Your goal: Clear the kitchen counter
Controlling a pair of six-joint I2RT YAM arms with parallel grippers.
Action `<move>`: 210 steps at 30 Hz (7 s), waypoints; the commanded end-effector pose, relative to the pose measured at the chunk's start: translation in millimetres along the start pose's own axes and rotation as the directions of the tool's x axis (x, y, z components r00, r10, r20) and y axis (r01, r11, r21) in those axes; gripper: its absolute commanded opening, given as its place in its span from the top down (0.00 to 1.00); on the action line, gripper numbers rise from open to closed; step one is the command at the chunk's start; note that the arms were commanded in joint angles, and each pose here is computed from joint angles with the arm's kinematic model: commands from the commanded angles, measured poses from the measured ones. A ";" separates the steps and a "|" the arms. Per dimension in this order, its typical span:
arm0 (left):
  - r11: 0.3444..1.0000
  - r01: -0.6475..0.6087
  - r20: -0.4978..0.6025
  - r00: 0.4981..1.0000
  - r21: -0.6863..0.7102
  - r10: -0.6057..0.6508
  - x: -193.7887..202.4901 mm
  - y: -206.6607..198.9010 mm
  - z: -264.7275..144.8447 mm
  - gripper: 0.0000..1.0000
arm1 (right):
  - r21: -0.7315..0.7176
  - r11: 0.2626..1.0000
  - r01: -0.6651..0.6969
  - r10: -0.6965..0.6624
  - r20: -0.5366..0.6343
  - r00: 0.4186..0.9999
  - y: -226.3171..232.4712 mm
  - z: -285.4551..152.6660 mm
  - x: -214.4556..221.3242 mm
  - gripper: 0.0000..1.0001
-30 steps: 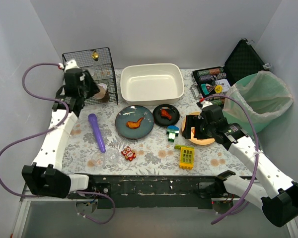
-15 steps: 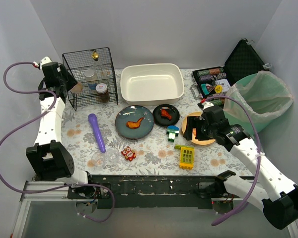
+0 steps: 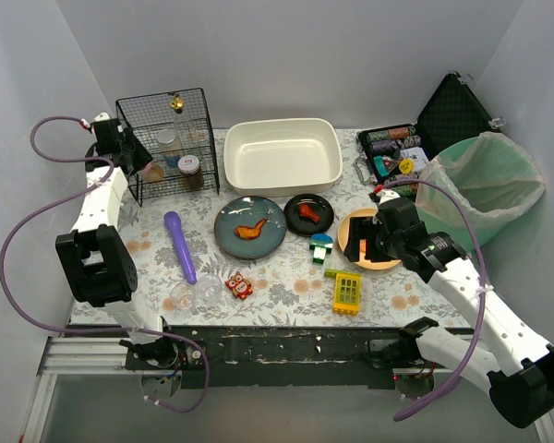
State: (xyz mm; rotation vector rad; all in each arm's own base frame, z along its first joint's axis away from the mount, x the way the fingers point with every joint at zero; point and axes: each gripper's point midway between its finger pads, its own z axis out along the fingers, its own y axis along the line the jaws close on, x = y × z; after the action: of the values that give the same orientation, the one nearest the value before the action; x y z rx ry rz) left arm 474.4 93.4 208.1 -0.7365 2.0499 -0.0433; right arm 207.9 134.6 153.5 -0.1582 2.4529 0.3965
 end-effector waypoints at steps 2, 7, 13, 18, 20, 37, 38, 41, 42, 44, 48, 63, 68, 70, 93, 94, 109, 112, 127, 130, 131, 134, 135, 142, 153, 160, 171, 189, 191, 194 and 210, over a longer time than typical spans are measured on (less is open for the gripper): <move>0.999 -0.019 0.037 0.999 0.032 0.017 -18.7 -9.6 8.5 1.00 | 0.008 1.000 0.017 -0.017 0.027 0.999 0.1 -2.9 -8.9 0.09; 0.998 -0.058 -0.005 0.998 0.027 0.058 -4.0 -17.1 24.8 1.00 | 0.006 1.000 0.021 -0.022 0.025 0.999 0.3 -1.2 -8.0 0.09; 0.993 -0.116 -0.044 0.992 0.008 0.116 18.5 -21.5 35.1 0.81 | 0.016 1.000 0.025 -0.025 0.022 0.999 -2.5 -0.8 -6.2 0.09; 0.989 -0.150 -0.050 0.987 -0.003 0.150 28.0 -27.0 35.2 0.64 | 0.034 0.999 0.037 -0.038 0.027 0.999 -6.3 -3.5 -6.7 0.09; 0.988 -0.153 -0.053 0.987 -0.002 0.153 30.4 -27.9 34.4 0.55 | 0.033 0.999 0.037 -0.038 0.030 0.999 -6.0 -4.1 -7.4 0.09; 0.991 -0.117 0.030 0.993 0.057 0.116 0.5 -40.3 -24.6 0.21 | 0.007 1.000 0.029 -0.029 0.042 0.999 -1.5 -10.3 -8.5 0.09; 0.992 -0.107 0.040 0.994 0.073 0.104 -2.9 -43.0 -33.2 0.20 | 0.008 1.000 0.029 -0.029 0.039 0.999 -1.8 -9.7 -7.8 0.09; 0.990 -0.096 0.023 0.995 0.106 0.094 5.3 -46.0 -52.1 0.16 | 0.009 1.000 0.020 -0.020 0.031 0.999 -1.7 -7.9 -6.4 0.09; 0.989 -0.093 0.012 0.996 0.112 0.092 10.3 -45.9 -58.1 0.15 | 0.010 1.000 0.017 -0.017 0.026 1.000 -1.6 -6.6 -5.6 0.09; 0.987 -0.098 -0.010 0.995 0.131 0.100 23.0 -49.6 -68.9 0.13 | 0.016 1.000 0.008 -0.008 0.022 1.000 -2.1 -5.0 -5.4 0.08; 0.965 -0.155 -0.055 0.984 0.212 0.170 64.9 -76.2 -99.4 0.08 | 0.042 0.999 -0.008 0.008 0.004 1.000 -4.9 -0.6 -4.6 0.03; 0.853 -0.046 -0.172 0.972 0.520 0.158 169.7 -76.7 -197.1 0.04 | -0.092 0.994 -0.064 0.062 -0.033 0.998 24.8 19.9 -7.5 0.04; 0.828 0.004 -0.225 0.963 0.560 0.148 192.5 -71.0 -207.7 0.04 | -0.113 0.991 -0.076 0.071 -0.047 0.996 30.0 26.4 -7.8 0.06; 0.818 0.017 -0.241 0.959 0.574 0.149 197.6 -71.4 -210.0 0.04 | -0.122 0.989 -0.087 0.081 -0.056 0.995 32.3 29.7 -6.7 0.07; 0.803 -0.014 -0.269 0.939 0.595 0.215 216.0 -73.2 -198.8 0.03 | 0.307 0.791 -0.529 0.537 0.066 0.841 -89.4 34.4 27.8 0.04; 0.803 -0.014 -0.272 0.937 0.595 0.218 217.0 -72.7 -198.8 0.03 | 0.308 0.773 -0.555 0.562 0.076 0.824 -94.6 34.1 30.2 0.04; 0.798 -0.015 -0.274 0.935 0.603 0.224 218.7 -75.0 -196.7 0.03 | 0.259 0.591 -0.764 0.752 0.166 0.638 -118.1 50.5 38.5 0.25; 0.799 -0.013 -0.277 0.935 0.601 0.223 220.9 -73.0 -197.1 0.03 | 0.268 0.583 -0.767 0.759 0.157 0.632 -120.2 56.6 44.4 0.31; 0.800 -0.009 -0.280 0.934 0.600 0.221 221.8 -70.7 -199.6 0.03 | 0.319 0.551 -0.771 0.769 0.165 0.617 -142.4 78.2 63.8 0.73; 0.803 -0.011 -0.281 0.934 0.596 0.221 222.6 -69.8 -199.4 0.02 | 0.335 0.552 -0.763 0.759 0.176 0.627 -145.8 74.2 61.0 0.98; 0.803 -0.009 -0.281 0.934 0.596 0.220 222.6 -69.7 -199.9 0.02 | 0.336 0.556 -0.760 0.754 0.182 0.631 -146.5 72.1 58.0 0.99; 0.803 -0.008 -0.282 0.934 0.596 0.218 222.3 -70.0 -199.8 0.02 | 0.316 0.580 -0.751 0.732 0.202 0.651 -145.3 63.5 43.6 0.99; 0.803 -0.008 -0.280 0.935 0.596 0.217 221.2 -70.4 -199.7 0.02 | 0.300 0.589 -0.751 0.724 0.217 0.654 -144.3 59.4 35.5 0.99; 0.787 0.011 -0.287 0.934 0.616 0.212 214.7 -81.6 -201.8 0.02 | 0.162 0.649 -0.743 0.671 0.339 0.660 -133.1 24.7 -20.9 0.99; 0.768 0.033 -0.294 0.934 0.639 0.205 210.5 -91.5 -203.8 0.02 | -0.016 0.746 -0.665 0.653 0.211 0.727 -88.7 11.4 -59.8 0.99; 0.771 0.043 -0.304 0.932 0.635 0.199 214.3 -89.4 -203.3 0.02 | -0.101 0.753 -0.650 0.657 0.117 0.744 -66.3 15.4 -60.7 0.99; 0.782 0.047 -0.324 0.924 0.622 0.202 225.7 -81.8 -199.7 0.02 | -0.138 0.798 -0.587 0.596 0.040 0.802 -19.1 22.7 -36.6 0.99; 0.780 0.042 -0.320 0.925 0.624 0.206 228.1 -78.3 -202.0 0.02 | -0.072 0.914 -0.400 0.403 0.278 0.872 17.8 -59.2 -155.1 0.99; 0.779 0.041 -0.319 0.924 0.625 0.208 228.2 -78.0 -202.8 0.02 | -0.038 0.904 -0.425 0.412 0.342 0.845 8.4 -72.4 -170.7 0.99; 0.779 0.038 -0.321 0.923 0.626 0.213 229.3 -76.9 -203.4 0.02 | -0.025 0.884 -0.467 0.438 0.394 0.808 1.0 -90.9 -188.2 0.99; 0.782 0.036 -0.348 0.907 0.622 0.236 237.9 -75.1 -199.5 0.02 | -0.012 0.669 -0.744 0.654 0.485 0.581 -79.1 -139.9 -213.6 0.99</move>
State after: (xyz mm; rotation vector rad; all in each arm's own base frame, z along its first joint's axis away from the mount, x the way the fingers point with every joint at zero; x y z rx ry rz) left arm 266.2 -137.3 166.5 -0.2275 2.2505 -0.8260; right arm 313.8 45.0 332.1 0.8308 2.1155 0.4434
